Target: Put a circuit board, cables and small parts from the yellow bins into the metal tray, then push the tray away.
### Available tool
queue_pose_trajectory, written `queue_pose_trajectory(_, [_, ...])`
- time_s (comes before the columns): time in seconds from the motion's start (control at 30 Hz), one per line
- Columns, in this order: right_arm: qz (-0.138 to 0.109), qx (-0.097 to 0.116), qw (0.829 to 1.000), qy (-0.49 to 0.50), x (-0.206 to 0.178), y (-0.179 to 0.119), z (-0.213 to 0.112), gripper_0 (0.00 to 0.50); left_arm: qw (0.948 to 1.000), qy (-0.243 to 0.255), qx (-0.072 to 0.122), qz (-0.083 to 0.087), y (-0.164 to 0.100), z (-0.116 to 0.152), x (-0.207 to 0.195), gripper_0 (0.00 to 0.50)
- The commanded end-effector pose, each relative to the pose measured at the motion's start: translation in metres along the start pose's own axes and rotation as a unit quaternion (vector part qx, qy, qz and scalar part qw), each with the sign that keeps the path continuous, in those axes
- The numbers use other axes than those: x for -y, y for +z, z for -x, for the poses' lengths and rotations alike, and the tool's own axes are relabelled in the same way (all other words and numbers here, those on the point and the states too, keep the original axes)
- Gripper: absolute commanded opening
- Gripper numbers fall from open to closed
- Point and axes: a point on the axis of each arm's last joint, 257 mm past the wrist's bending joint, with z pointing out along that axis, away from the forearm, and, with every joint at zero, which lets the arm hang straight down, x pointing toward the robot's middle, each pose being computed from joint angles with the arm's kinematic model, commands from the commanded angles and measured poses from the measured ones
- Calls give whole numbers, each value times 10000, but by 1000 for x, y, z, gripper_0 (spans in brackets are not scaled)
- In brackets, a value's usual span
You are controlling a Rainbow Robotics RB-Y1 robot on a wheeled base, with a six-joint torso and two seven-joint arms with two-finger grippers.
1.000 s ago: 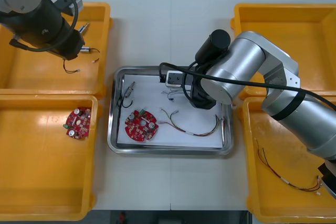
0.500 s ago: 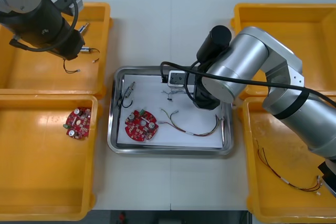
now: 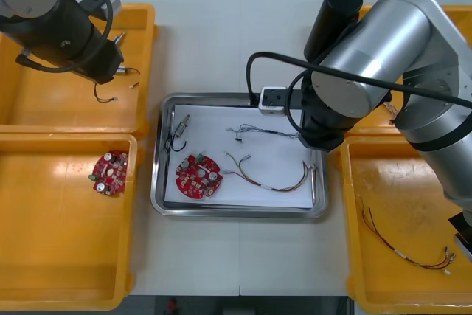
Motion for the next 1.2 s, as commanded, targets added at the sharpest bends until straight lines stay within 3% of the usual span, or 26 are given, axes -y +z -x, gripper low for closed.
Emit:
queue_pose_trajectory(0.03, [-539, 326, 9932, 981, 43, -45, -7, 500, 9979, -618, 131, -107, -7, 6, 26, 0])
queue_pose_trajectory(0.27, [-724, 634, 9664, 2382, 72, -70, -25, 500, 9962, -829, 146, -211, -8, 15, 62, 3])
queue_pose_trajectory(0.43, [-695, 700, 9419, 3211, 81, -80, -44, 500, 9946, -1004, 70, -244, -4, 16, 89, 1])
queue_pose_trajectory(0.5, [-697, 721, 9278, 3593, 86, -84, -55, 500, 9927, -1155, 105, -331, 0, 19, 104, 1])
queue_pose_trajectory(0.67, [-705, 713, 9060, 4112, 92, -91, -78, 500, 9907, -1249, 219, -495, 9, 25, 129, 0])
queue_pose_trajectory(0.8, [-610, 690, 8752, 4748, 89, -94, -109, 500, 9887, -1319, 293, -644, 19, 29, 153, 2])
queue_pose_trajectory(1.03, [-458, 611, 8269, 5572, 81, -95, -150, 500, 9899, -1255, 295, -591, 46, 27, 178, 2])
queue_pose_trajectory(1.2, [-466, 538, 8072, 5860, 77, -98, -182, 500, 9902, -1259, 247, -549, 63, 25, 186, 0])
